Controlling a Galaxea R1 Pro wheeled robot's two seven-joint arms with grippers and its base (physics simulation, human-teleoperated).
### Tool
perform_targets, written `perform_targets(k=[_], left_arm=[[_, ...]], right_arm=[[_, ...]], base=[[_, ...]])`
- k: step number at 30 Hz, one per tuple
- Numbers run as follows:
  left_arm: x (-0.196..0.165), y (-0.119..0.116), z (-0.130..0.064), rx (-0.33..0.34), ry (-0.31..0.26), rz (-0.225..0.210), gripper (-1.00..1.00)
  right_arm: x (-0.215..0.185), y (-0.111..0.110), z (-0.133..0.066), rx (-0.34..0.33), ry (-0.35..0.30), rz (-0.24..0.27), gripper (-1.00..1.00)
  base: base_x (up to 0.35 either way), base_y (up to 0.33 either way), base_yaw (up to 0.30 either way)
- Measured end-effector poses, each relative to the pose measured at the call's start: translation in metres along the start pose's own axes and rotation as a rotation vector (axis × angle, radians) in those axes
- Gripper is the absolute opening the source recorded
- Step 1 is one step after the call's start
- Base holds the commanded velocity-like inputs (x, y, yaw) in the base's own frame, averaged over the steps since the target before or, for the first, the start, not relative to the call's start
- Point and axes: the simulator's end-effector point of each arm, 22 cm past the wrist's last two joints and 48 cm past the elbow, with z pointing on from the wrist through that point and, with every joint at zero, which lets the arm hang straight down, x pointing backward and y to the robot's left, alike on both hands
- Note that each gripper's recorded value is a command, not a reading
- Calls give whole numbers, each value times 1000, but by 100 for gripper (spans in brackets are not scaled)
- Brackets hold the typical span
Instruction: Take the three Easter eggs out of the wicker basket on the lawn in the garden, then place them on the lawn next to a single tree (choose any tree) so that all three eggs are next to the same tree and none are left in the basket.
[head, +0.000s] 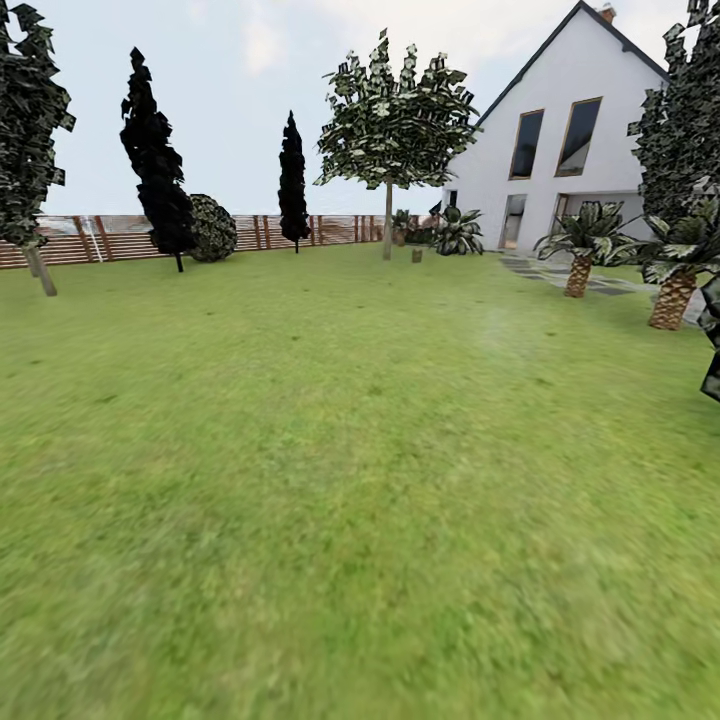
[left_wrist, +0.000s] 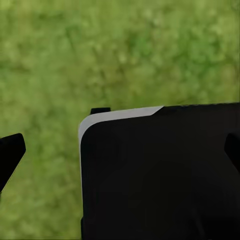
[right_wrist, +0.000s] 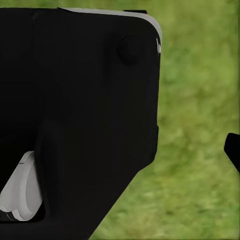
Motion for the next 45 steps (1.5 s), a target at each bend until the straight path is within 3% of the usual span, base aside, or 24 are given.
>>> perform_targets(k=[45], left_arm=[[0, -1, 0, 2, 1, 1, 100]], right_arm=[[0, 0, 0, 0, 0, 0, 100]], base=[[272, 0, 0]])
